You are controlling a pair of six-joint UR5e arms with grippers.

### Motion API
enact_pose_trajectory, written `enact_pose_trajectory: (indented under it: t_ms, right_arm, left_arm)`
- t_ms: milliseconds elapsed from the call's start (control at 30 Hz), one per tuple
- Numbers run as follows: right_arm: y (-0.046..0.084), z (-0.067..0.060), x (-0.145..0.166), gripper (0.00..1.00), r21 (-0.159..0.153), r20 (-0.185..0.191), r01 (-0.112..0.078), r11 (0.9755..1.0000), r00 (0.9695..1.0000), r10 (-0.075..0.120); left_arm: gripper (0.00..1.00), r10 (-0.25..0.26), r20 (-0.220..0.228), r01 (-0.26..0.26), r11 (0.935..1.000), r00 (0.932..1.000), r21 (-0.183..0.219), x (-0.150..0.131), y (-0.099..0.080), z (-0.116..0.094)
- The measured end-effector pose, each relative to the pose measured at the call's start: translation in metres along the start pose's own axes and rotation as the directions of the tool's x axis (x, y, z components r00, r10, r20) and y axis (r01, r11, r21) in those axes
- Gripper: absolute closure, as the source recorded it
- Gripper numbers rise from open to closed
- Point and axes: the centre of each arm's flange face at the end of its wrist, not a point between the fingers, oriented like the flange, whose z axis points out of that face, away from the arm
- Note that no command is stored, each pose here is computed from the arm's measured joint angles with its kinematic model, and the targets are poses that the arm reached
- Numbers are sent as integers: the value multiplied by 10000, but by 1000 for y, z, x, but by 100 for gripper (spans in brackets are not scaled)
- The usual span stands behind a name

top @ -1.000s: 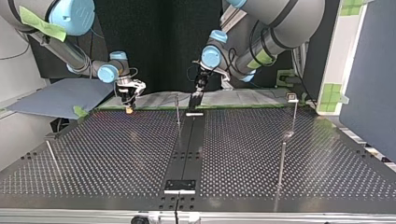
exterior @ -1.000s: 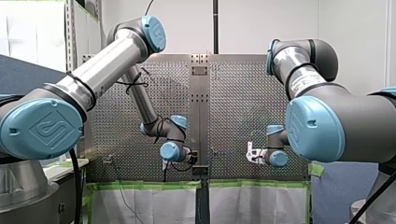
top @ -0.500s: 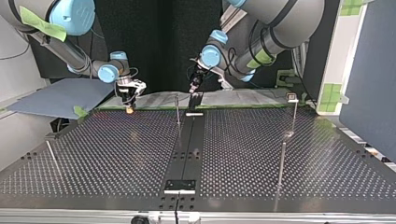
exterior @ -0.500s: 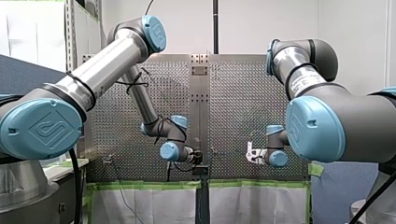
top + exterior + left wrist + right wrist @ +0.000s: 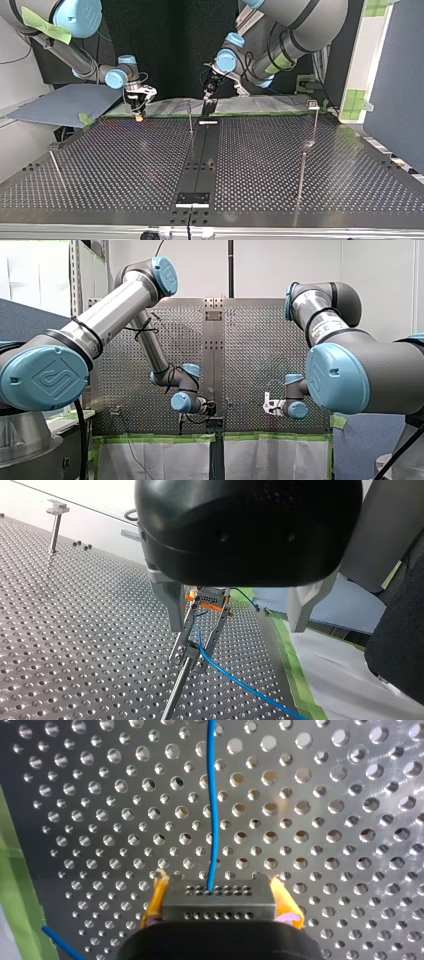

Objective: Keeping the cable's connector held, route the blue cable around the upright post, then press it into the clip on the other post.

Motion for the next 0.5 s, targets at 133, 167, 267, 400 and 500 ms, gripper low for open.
enact_pose_trajectory:
  t_ms: [133, 167, 267, 400, 500]
  right_arm:
    - [0, 0, 0, 100, -1, 4, 0, 10000, 10000, 0]
    - [0, 0, 0, 100, -1, 4, 0, 10000, 10000, 0]
    - [1, 0, -1, 100, -10, 26, -6, 10000, 10000, 6]
    - [1, -1, -1, 100, -22, 59, -6, 10000, 10000, 6]
    - [0, -1, -1, 100, -7, 65, 0, 10000, 10000, 0]
  left_arm:
    - [0, 3, 16, -3, 10000, 10000, -62, -2, 1, 0]
    - [0, 2, 30, -2, 9999, 10000, -122, -4, 2, 0]
    - [0, 74, 68, -71, 9993, 10000, -356, -12, 4, -4]
    - [0, 155, 345, -131, 9974, 9993, -707, -24, 8, -13]
    - [0, 69, 546, -23, 9964, 9985, -847, -30, 5, -21]
